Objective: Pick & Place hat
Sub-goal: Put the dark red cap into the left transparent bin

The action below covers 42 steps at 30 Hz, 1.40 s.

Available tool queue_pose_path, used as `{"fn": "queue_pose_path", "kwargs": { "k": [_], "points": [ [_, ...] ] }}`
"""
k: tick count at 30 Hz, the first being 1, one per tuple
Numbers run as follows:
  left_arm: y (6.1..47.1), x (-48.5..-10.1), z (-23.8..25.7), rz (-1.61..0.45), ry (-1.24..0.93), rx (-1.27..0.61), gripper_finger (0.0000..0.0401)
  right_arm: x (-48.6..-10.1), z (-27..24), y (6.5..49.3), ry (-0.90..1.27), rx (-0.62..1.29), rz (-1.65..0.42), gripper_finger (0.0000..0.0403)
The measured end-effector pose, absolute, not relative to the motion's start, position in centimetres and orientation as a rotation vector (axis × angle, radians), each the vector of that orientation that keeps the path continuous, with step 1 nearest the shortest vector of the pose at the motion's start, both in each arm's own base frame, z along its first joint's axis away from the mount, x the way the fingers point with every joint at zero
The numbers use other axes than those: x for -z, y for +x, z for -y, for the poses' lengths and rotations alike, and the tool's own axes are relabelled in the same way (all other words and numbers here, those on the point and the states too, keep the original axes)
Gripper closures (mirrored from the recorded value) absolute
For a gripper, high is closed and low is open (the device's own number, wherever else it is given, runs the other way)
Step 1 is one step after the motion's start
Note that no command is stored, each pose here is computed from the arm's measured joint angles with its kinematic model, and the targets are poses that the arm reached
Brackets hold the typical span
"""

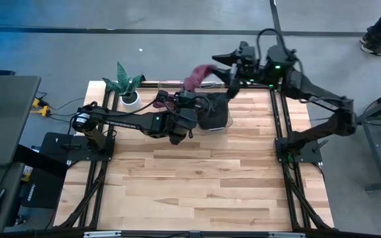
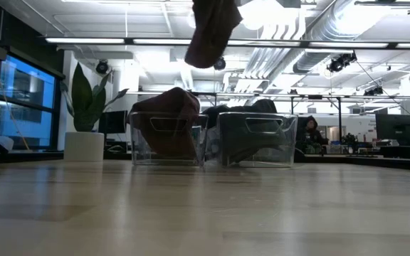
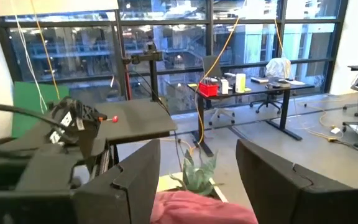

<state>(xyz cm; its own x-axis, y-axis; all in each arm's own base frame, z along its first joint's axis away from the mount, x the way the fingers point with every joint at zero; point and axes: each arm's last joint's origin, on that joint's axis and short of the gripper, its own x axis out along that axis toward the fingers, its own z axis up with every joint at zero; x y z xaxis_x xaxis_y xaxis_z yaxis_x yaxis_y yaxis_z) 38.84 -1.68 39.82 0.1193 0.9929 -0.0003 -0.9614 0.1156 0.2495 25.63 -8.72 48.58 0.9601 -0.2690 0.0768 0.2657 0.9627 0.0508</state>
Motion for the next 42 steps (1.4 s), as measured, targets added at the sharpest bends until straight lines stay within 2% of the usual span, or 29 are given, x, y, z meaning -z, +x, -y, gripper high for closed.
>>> {"fn": "queue_pose_path", "kwargs": {
  "k": [5,9,13,17,19,30,38,42],
  "points": [
    [38.8,-39.8,1.7,-0.184,0.206,-1.444,0.0401,-49.1,8.1,22.4,0.03,0.292,0.013,0.0209],
    [38.6,-40.1,1.6,-0.181,0.204,-1.444,0.0401,-49.1,7.4,20.5,0.031,0.301,-0.049,0.0238],
    [38.5,-40.2,1.6,-0.18,0.202,-1.447,0.0401,-49.0,6.7,18.6,0.039,0.299,-0.104,0.0291],
    [37.9,-41.0,1.6,-0.177,0.199,-1.424,0.0401,-48.7,6.3,17.5,0.05,0.295,-0.156,0.0369],
    [37.5,-41.5,1.5,-0.176,0.199,-1.408,0.0401,-48.6,6.1,17.0,0.039,0.29,-0.18,0.0394],
    [34.4,-44.7,1.2,-0.141,0.176,-1.257,0.0401,-46.5,5.3,16.3,0.075,0.259,-0.388,0.0401],
    [31.0,-46.2,0.7,-0.184,0.171,-1.064,0.0401,-46.2,4.7,16.5,0.086,0.308,-0.423,0.0402],
    [28.6,-46.5,-0.2,-0.229,0.04,-0.878,0.0401,-46.1,4.6,16.5,0.111,0.327,-0.423,0.0402]
  ]
}}
